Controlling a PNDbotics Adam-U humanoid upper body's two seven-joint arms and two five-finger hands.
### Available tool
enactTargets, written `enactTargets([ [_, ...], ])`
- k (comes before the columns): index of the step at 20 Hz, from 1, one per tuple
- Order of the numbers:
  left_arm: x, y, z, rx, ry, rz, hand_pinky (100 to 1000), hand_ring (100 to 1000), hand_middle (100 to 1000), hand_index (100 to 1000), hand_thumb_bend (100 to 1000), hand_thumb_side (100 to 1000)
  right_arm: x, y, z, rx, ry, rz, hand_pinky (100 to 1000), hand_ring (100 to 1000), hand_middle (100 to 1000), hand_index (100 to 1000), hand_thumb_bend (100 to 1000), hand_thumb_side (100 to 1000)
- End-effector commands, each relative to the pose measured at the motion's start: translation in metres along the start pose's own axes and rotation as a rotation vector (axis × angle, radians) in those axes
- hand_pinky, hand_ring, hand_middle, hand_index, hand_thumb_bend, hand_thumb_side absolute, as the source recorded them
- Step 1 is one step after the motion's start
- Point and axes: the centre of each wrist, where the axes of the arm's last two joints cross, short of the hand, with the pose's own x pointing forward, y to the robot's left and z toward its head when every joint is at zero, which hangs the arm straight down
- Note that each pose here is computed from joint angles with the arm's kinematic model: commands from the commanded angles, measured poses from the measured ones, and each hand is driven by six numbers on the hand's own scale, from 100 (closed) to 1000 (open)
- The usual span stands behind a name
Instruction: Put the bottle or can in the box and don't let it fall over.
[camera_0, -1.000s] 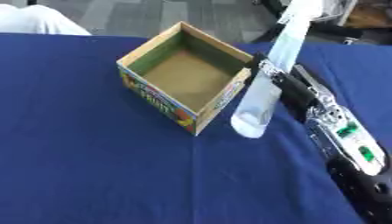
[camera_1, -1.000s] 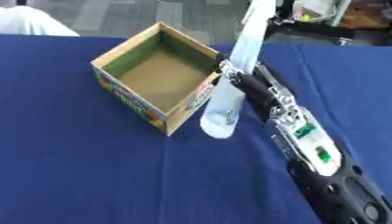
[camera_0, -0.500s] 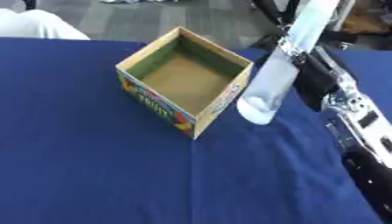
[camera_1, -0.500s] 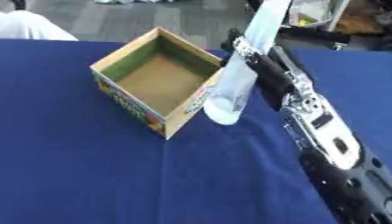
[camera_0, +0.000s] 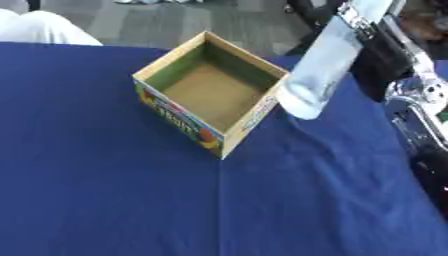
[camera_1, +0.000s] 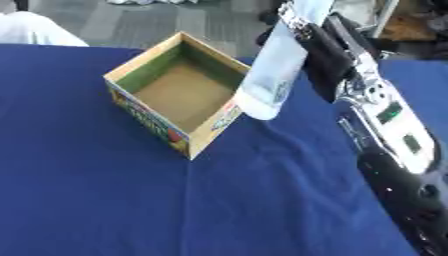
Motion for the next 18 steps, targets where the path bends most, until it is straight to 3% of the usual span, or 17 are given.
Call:
enactTargets([
  [1, 0.011, -0.003, -0.007, -0.011, -0.042, 0.002, 942, 1000, 1000, 798, 386, 608, 0.016, -0.011, -0.008, -0.006, -0.022, 0.038, 731, 542, 614, 225, 100, 470],
  [6, 0.013, -0.012, -0.012, -0.025, -0.063, 0.033, 942, 1000, 1000, 798, 391, 602, 0.015, -0.022, -0.025, -0.042, -0.019, 0.086, 732, 542, 615, 227, 100, 470],
  [13, 0.018, -0.028, -0.023, -0.049, -0.098, 0.107, 942, 1000, 1000, 797, 403, 589, 0.010, -0.035, -0.046, -0.064, -0.017, 0.130, 856, 550, 618, 229, 100, 470],
  [18, 0.020, -0.039, -0.030, -0.075, -0.117, 0.155, 941, 1000, 1000, 797, 409, 582, 0.006, -0.044, -0.055, -0.077, -0.020, 0.139, 865, 556, 624, 231, 100, 470],
])
